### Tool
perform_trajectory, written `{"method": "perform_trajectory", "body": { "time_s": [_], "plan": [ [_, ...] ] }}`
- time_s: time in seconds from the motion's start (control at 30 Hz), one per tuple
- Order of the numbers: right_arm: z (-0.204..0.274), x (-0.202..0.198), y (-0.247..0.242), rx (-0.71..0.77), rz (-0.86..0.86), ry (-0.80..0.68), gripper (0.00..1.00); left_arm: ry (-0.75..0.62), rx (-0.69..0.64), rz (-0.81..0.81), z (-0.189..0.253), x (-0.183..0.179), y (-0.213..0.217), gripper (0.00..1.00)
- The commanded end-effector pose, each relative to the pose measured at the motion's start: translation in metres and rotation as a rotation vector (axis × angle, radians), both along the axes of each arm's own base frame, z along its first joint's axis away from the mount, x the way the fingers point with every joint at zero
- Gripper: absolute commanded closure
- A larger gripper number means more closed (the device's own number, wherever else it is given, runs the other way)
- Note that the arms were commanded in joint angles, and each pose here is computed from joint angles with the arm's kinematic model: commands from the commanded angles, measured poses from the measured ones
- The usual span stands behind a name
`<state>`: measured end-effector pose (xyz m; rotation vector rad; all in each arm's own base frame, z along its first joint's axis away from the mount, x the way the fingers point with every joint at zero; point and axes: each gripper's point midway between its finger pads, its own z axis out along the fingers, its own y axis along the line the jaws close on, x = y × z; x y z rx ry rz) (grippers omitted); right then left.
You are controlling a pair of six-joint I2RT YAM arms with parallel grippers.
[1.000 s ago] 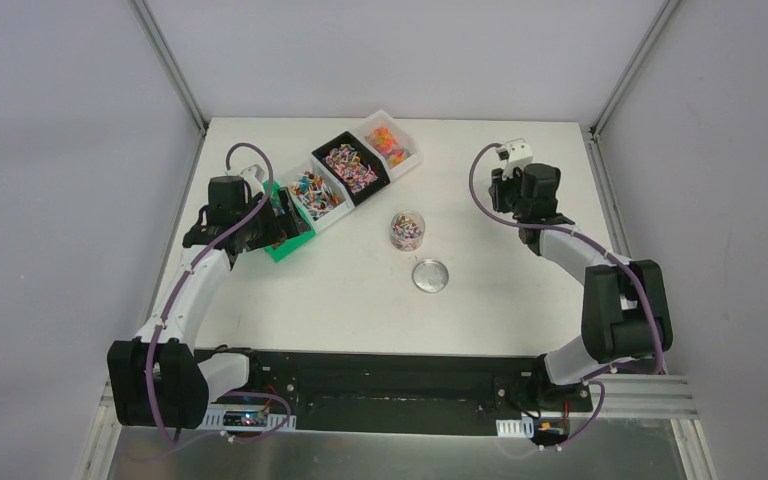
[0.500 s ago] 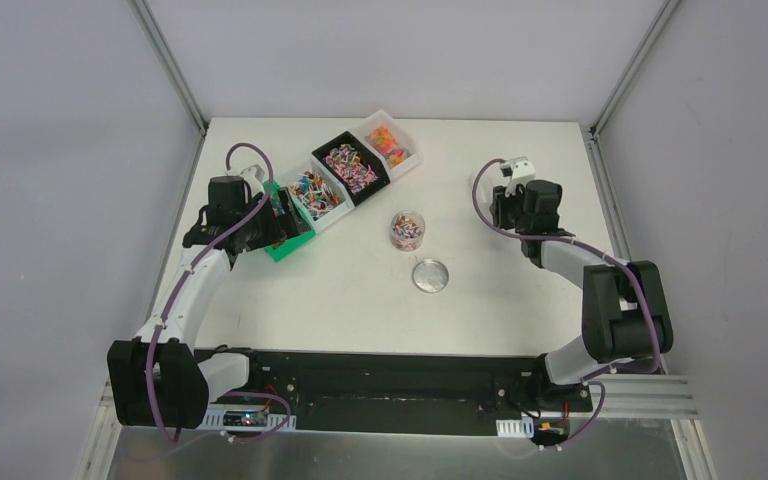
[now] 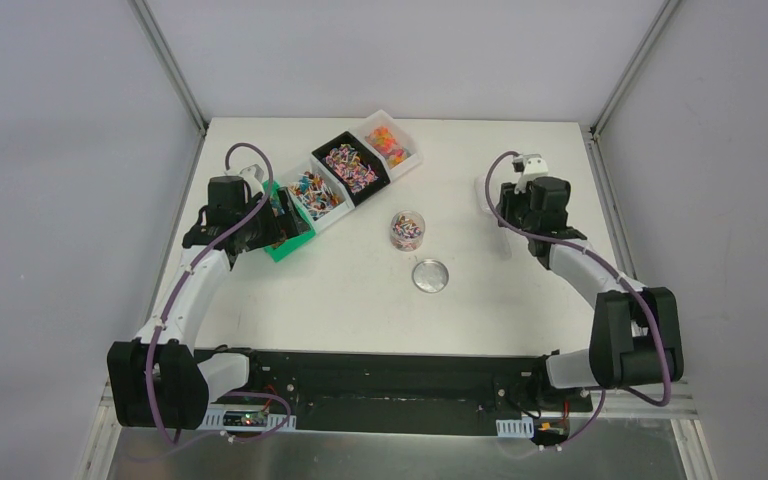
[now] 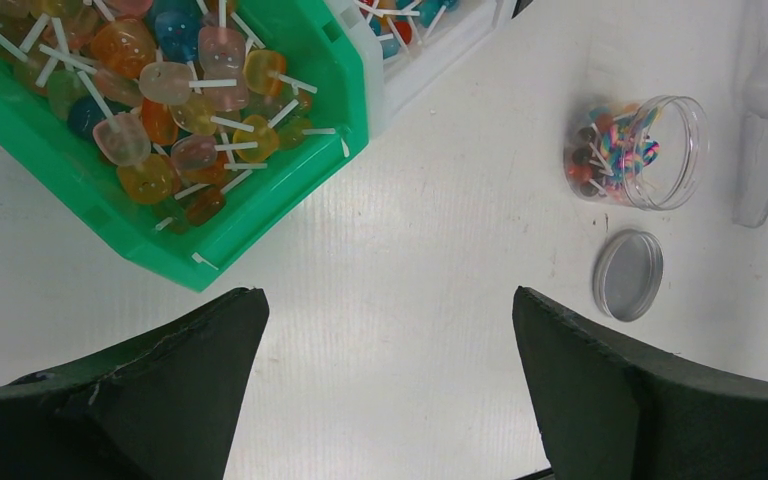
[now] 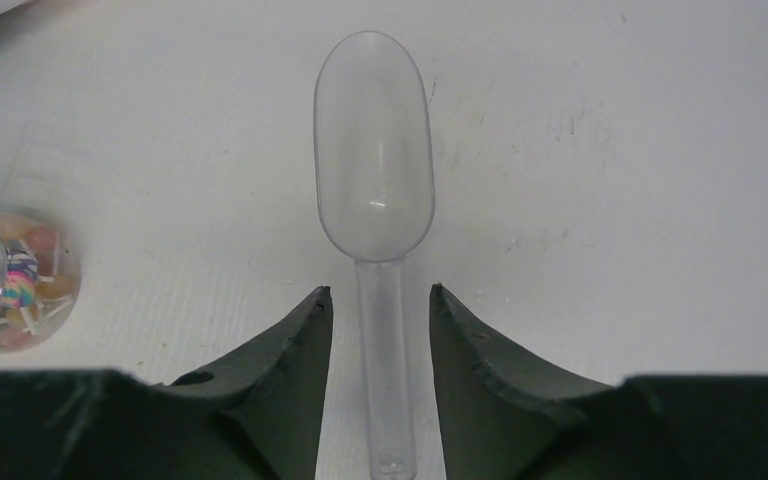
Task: Pack the candies
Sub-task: Place the spatula at the center of the board, then pick up the bottle lid at the center of the board.
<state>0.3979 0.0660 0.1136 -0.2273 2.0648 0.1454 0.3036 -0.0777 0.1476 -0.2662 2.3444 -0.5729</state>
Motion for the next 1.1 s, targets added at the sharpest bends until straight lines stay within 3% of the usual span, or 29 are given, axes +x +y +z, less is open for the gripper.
{"method": "perform_trajectory", "body": {
  "time_s": [0.0, 0.27, 0.63, 1.07],
  "plan": [
    [0.033, -0.009, -0.006, 0.088, -0.136, 0.049, 0.59, -0.111, 0.032, 0.01, 0.032, 0.009, 0.004, 0.01],
    [0.05, -0.053, 0.003, 0.224, -0.264, 0.104, 0.6, -0.2, 0.081, 0.116, 0.057, 0.007, 0.022, 0.01],
    [0.02, -0.1, 0.081, 0.277, -0.143, 0.213, 0.6, -0.233, 0.089, 0.15, 0.066, 0.004, 0.028, 0.01],
    [-0.03, -0.125, 0.168, 0.13, -0.005, 0.316, 0.6, -0.228, 0.085, 0.141, 0.064, 0.004, 0.026, 0.01]
  ]
}}
